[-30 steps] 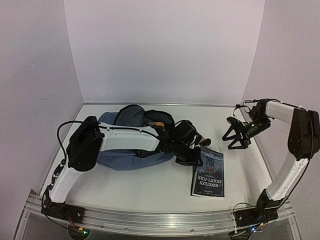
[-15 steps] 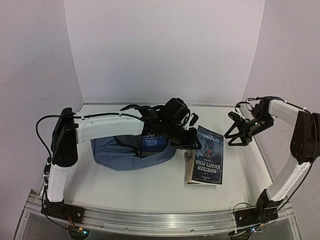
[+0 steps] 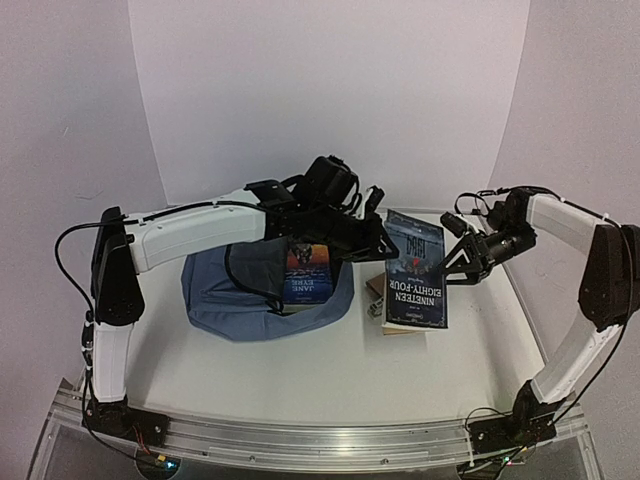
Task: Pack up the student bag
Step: Pick up the book from the center of the board.
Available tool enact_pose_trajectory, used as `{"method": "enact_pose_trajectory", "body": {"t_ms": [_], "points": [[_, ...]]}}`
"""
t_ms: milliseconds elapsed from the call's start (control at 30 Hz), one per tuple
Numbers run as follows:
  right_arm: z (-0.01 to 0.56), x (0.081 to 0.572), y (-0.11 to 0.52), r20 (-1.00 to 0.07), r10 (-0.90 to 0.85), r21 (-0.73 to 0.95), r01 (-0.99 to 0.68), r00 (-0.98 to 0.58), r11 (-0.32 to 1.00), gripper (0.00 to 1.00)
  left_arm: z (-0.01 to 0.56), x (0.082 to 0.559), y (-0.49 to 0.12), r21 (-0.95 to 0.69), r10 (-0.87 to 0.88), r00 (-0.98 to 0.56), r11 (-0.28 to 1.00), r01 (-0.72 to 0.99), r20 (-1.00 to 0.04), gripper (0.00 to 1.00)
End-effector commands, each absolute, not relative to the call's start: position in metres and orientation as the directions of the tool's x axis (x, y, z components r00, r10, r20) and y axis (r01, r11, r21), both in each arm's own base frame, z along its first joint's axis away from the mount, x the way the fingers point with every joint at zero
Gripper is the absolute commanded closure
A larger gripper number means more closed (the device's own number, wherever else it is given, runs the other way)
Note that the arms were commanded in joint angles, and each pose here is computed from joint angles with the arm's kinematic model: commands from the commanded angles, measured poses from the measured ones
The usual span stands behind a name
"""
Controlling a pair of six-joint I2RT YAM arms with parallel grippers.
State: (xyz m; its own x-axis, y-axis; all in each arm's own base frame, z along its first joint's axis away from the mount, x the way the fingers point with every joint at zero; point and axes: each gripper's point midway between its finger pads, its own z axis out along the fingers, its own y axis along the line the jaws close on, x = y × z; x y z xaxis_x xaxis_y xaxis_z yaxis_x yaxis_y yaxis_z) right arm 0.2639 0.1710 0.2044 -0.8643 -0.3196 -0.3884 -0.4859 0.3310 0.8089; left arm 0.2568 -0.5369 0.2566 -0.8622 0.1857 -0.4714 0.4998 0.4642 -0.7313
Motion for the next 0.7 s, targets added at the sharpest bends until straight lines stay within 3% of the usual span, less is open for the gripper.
{"method": "enact_pose_trajectory", "body": {"t_ms": [0, 133, 300, 400, 533, 667], "points": [[0.225, 0.256, 0.190, -0.354, -0.318, 0.851, -0.445, -0.879, 0.281, 0.05, 0.377, 0.241, -0.537, -0.746, 0.099, -0.774, 0.214, 0.630, -0.625, 1.00], [0.225, 0.262, 0.200, -0.362, -0.324, 0.852, -0.451, -0.874, 0.267, 0.24, 0.378, 0.242, -0.535, -0.743, 0.097, -0.771, 0.216, 0.633, -0.629, 1.00], [0.250, 0.274, 0.205, -0.390, -0.281, 0.853, -0.459, -0.877, 0.250, 0.71, 0.373, 0.254, -0.525, -0.750, 0.061, -0.787, 0.267, 0.606, -0.614, 0.99], [0.262, 0.287, 0.206, -0.391, -0.237, 0.850, -0.448, -0.889, 0.277, 0.96, 0.364, 0.264, -0.518, -0.749, 0.045, -0.802, 0.332, 0.574, -0.595, 0.83], [0.270, 0.307, 0.206, -0.390, -0.166, 0.837, -0.424, -0.906, 0.346, 1.00, 0.346, 0.290, -0.489, -0.710, -0.020, -0.818, 0.510, 0.485, -0.574, 0.44], [0.282, 0.330, 0.212, -0.397, -0.070, 0.838, -0.393, -0.915, 0.379, 1.00, 0.304, 0.320, -0.421, -0.549, -0.113, -0.835, 0.798, 0.246, -0.538, 0.25]]}}
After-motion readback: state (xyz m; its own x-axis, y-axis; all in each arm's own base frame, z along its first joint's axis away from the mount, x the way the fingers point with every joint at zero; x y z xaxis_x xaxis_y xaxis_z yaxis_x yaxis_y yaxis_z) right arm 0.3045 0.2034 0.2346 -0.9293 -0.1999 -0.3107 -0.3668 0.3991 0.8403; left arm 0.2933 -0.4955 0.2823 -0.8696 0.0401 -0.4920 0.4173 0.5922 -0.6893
